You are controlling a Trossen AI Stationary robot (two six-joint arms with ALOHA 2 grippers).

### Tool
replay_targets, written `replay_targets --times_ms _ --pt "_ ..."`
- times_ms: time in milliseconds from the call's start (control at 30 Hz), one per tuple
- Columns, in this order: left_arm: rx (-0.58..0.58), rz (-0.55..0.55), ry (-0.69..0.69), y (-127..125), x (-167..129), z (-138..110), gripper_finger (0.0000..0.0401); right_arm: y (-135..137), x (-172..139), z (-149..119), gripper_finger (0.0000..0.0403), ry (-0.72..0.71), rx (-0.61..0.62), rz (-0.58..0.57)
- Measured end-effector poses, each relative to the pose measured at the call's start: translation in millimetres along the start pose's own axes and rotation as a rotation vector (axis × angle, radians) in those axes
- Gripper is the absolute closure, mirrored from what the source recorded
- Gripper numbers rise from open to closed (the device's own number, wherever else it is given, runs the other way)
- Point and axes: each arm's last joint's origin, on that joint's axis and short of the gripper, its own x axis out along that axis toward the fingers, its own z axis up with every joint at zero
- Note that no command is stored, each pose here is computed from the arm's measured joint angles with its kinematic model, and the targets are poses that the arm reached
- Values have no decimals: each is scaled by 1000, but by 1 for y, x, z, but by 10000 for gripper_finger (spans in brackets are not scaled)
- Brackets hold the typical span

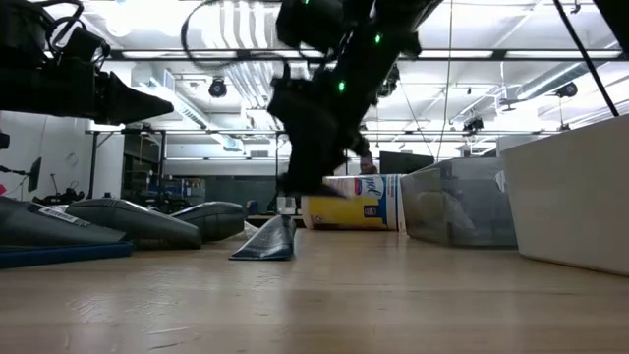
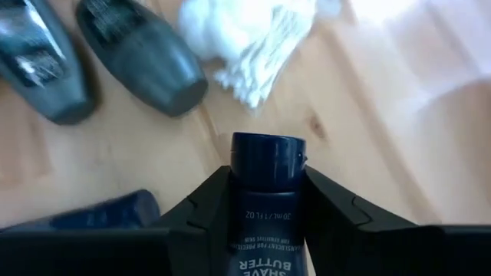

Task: Pick & Place Travel size toiletries
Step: Put the top shave cream into the gray bin

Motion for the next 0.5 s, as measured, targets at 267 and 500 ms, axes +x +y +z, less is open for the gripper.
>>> replay_targets --times_ms 267,500 --pt "0 0 0 0 0 0 211 -14 -55 6 274 -97 -31 36" --pt "0 0 0 0 0 0 211 -29 -90 -18 276 -187 32 81"
